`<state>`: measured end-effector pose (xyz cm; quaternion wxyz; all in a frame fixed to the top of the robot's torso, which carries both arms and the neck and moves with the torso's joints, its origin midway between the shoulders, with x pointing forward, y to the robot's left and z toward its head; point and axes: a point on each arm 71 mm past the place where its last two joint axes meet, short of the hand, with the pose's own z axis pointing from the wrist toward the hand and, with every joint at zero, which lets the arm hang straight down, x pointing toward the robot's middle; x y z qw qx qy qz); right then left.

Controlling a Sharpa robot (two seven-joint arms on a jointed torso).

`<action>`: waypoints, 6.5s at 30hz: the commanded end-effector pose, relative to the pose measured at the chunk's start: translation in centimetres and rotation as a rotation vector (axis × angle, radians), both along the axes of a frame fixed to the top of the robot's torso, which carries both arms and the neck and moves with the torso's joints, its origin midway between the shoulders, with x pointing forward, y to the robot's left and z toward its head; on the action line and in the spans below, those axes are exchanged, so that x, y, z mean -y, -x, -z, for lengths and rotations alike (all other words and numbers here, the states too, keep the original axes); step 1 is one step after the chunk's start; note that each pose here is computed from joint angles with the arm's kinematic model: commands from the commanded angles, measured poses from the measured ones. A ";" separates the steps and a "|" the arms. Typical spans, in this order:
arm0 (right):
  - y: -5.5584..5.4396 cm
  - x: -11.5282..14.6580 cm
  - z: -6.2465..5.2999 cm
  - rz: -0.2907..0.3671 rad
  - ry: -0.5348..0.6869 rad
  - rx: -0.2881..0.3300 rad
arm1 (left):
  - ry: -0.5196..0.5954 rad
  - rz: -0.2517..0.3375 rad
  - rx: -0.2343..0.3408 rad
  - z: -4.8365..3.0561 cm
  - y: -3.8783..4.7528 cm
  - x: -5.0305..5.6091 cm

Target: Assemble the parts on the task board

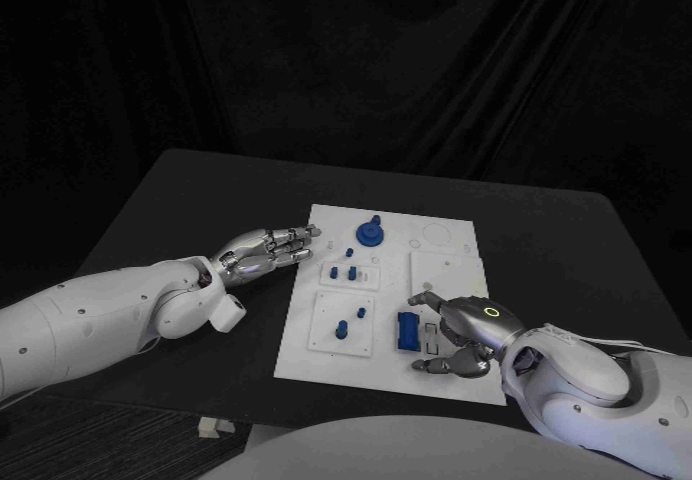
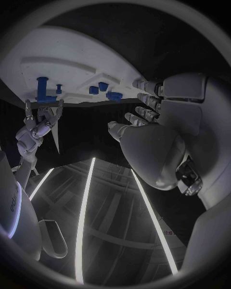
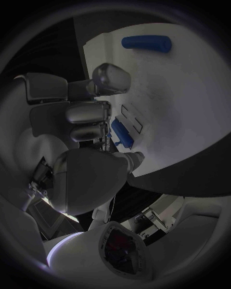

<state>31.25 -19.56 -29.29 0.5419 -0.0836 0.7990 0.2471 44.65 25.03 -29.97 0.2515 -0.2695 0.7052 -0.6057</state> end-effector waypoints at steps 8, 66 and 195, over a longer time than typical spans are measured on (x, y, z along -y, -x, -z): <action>-0.3 2.1 -2.9 0.096 -0.130 0.099 | 0.009 0.002 -0.006 0.06 0.38 0.0; -4.1 9.0 -3.3 0.431 0.251 -0.409 | 0.101 -0.125 0.259 -2.09 0.64 0.9; -3.8 3.1 0.0 0.444 -0.174 -0.738 | 0.079 -0.062 0.153 -1.07 0.30 1.6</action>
